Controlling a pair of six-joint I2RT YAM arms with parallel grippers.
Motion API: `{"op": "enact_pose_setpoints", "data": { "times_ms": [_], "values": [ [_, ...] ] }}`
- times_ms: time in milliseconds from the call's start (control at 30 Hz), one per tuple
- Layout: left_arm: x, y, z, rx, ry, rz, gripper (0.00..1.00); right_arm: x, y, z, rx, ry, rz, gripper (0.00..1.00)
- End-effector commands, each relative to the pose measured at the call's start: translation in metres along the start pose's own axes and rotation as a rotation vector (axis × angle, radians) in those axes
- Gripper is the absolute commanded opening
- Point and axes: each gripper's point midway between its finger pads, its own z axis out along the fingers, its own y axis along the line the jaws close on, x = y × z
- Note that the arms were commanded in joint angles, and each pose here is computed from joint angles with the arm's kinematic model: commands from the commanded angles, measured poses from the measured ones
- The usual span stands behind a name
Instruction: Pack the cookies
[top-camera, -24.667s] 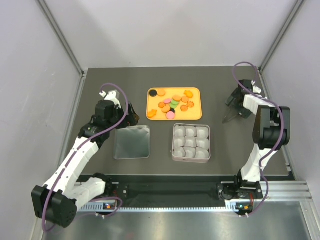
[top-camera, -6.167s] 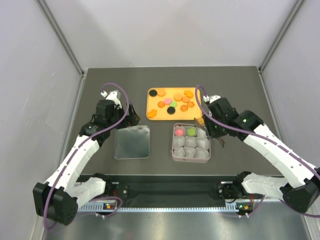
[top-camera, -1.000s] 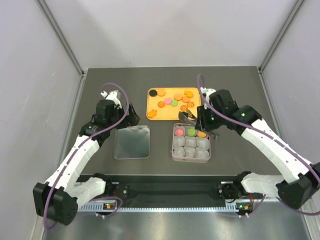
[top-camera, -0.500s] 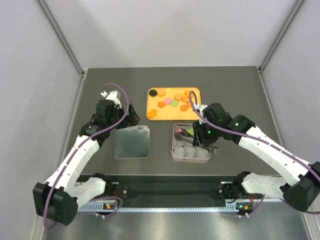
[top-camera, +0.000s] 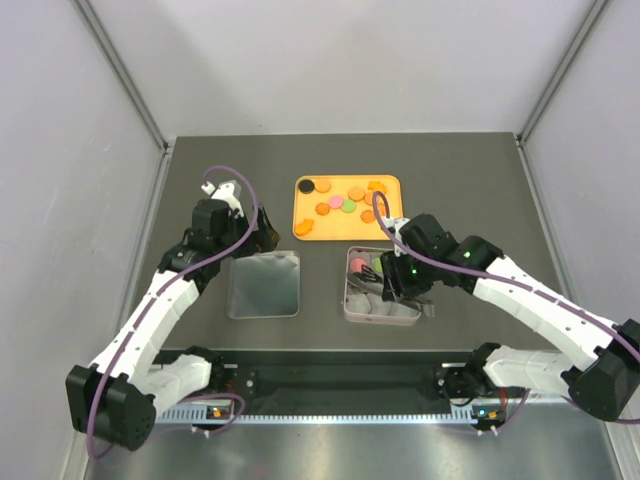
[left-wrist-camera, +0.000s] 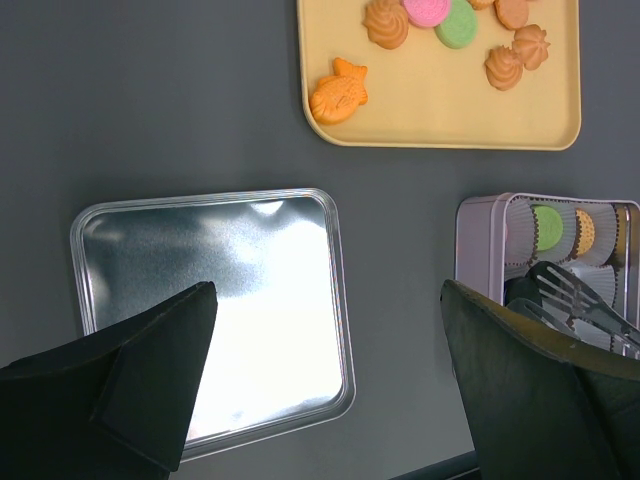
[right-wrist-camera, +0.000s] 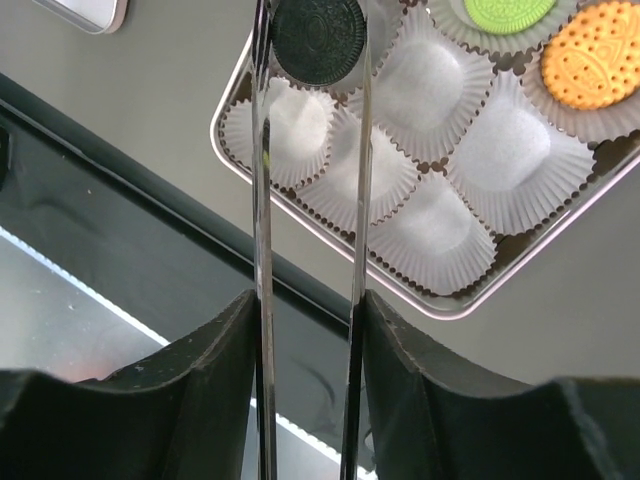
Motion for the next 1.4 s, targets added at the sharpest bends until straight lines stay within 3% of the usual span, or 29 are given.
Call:
{"op": "enact_pose_setpoints", "data": {
  "times_ms": [0,400,733,1000,1367],
  "values": [
    [-0.008,-0.003,-0.001,0.015,-0.029,0.006,0.98,-0.017,0.011,-0.003,-0.034,-0.075,-0.009,0.44],
    [-0.007,-0.003,0.001,0.015,-0.022,0.005,0.98,-0.020,0.009,-0.006,-0.014,-0.080,-0.019,0.49],
    [-0.008,-0.003,0.000,0.013,-0.025,0.005,0.98,-0.101,0.001,-0.041,0.089,-0.228,-0.066,0.49],
    [-0.007,-0.001,0.001,0.005,-0.023,0.005,0.98,-0.159,-0.045,-0.006,0.258,-0.259,-0.004,0.47],
    [-0.008,-0.001,0.000,0.002,-0.030,0.007,0.98,-0.166,-0.078,0.047,0.333,-0.175,0.040,0.45]
  ]
}}
